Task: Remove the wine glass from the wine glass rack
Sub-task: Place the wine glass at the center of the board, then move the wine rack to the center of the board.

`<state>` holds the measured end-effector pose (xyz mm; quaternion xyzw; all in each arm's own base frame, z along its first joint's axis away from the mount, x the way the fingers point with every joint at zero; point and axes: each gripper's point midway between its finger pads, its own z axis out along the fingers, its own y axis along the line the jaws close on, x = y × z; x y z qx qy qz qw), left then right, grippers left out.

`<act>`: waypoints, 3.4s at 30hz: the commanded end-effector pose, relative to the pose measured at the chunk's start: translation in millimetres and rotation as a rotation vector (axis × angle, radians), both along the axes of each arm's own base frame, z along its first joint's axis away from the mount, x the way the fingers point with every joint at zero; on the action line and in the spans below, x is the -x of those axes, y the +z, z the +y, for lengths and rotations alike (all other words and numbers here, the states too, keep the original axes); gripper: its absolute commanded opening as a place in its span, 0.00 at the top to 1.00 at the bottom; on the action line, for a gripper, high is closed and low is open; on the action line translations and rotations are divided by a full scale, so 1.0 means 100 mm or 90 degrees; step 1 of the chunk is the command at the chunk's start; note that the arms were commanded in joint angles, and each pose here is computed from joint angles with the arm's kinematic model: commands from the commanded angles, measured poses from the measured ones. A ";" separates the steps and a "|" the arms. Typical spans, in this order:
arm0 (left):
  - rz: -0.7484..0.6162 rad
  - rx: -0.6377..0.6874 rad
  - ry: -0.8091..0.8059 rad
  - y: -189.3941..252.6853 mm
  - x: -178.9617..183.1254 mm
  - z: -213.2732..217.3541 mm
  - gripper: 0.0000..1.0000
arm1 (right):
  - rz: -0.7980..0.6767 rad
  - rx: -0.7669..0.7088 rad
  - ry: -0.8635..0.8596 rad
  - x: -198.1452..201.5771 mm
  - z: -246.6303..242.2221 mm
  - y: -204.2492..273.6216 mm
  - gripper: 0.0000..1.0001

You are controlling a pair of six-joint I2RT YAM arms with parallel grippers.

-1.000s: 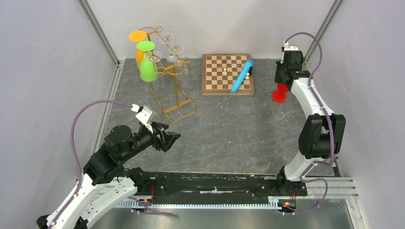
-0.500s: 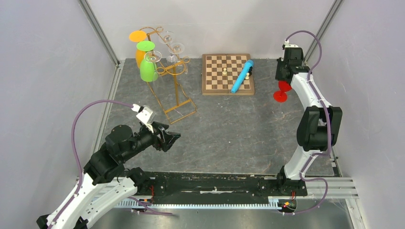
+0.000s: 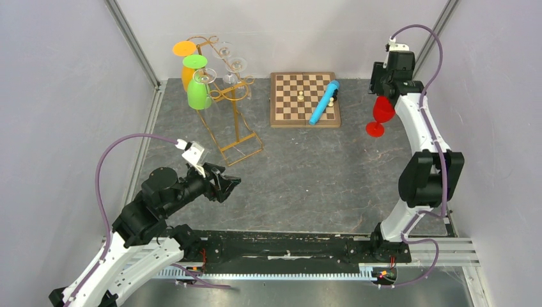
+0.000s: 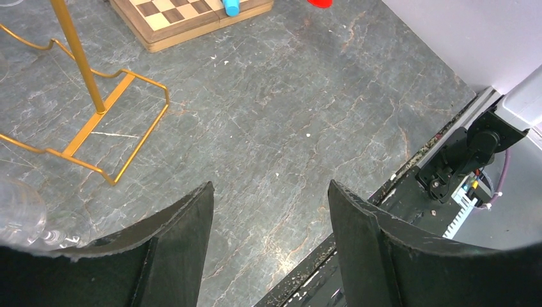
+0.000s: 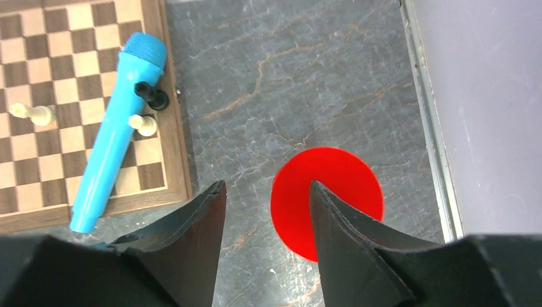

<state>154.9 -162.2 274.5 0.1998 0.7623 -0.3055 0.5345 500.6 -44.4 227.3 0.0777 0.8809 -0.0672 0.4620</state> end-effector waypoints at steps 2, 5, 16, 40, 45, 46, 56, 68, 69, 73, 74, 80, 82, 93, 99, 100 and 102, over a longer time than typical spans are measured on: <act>0.002 0.009 0.034 0.01 -0.05 0.06 0.28 | -0.139 -0.008 0.042 0.11 0.17 0.82 0.45; -0.008 0.009 0.082 0.03 -0.11 0.18 0.28 | -0.169 -0.024 0.082 0.18 0.34 0.91 0.43; -0.038 0.016 0.237 0.09 -0.25 0.60 0.28 | -0.259 -0.115 0.368 0.68 1.92 0.91 0.29; -0.092 0.070 0.451 0.23 -0.24 1.31 0.29 | -0.390 -0.255 0.682 1.45 3.88 0.61 0.24; -0.090 0.066 0.452 0.23 -0.25 1.30 0.29 | -0.429 -0.260 0.681 1.42 4.10 0.57 0.25; -0.090 0.066 0.452 0.23 -0.25 1.30 0.29 | -0.438 -0.261 0.683 1.42 4.15 0.56 0.26; -0.093 0.069 0.454 0.23 -0.24 1.31 0.29 | -0.498 -0.285 0.691 1.34 4.58 0.53 0.29; -0.096 0.074 0.454 0.24 -0.23 1.32 0.29 | -0.525 -0.281 0.666 1.12 4.96 0.49 0.35; -0.096 0.075 0.454 0.25 -0.23 1.33 0.29 | -0.523 -0.280 0.665 1.11 4.99 0.46 0.36; -0.097 0.077 0.454 0.25 -0.23 1.33 0.29 | -0.524 -0.277 0.657 1.02 5.09 0.46 0.41; -0.098 0.076 0.455 0.25 -0.23 1.33 0.29 | -0.524 -0.276 0.655 1.00 5.10 0.45 0.41; -0.099 0.080 0.453 0.26 -0.22 1.33 0.29 | -0.524 -0.273 0.644 0.92 5.18 0.45 0.49; -0.099 0.080 0.453 0.26 -0.22 1.33 0.29 | -0.523 -0.272 0.641 0.90 5.19 0.44 0.52; -0.099 0.080 0.449 0.25 -0.23 1.31 0.29 | -0.516 -0.256 0.631 0.82 5.24 0.40 0.86; -0.098 0.079 0.448 0.25 -0.23 1.31 0.29 | -0.513 -0.250 0.632 0.79 5.25 0.39 1.00; -0.098 0.079 0.449 0.25 -0.23 1.31 0.29 | -0.515 -0.250 0.634 0.80 5.25 0.40 1.00; -0.100 0.081 0.450 0.26 -0.23 1.32 0.29 | -0.516 -0.250 0.638 0.83 5.23 0.41 1.00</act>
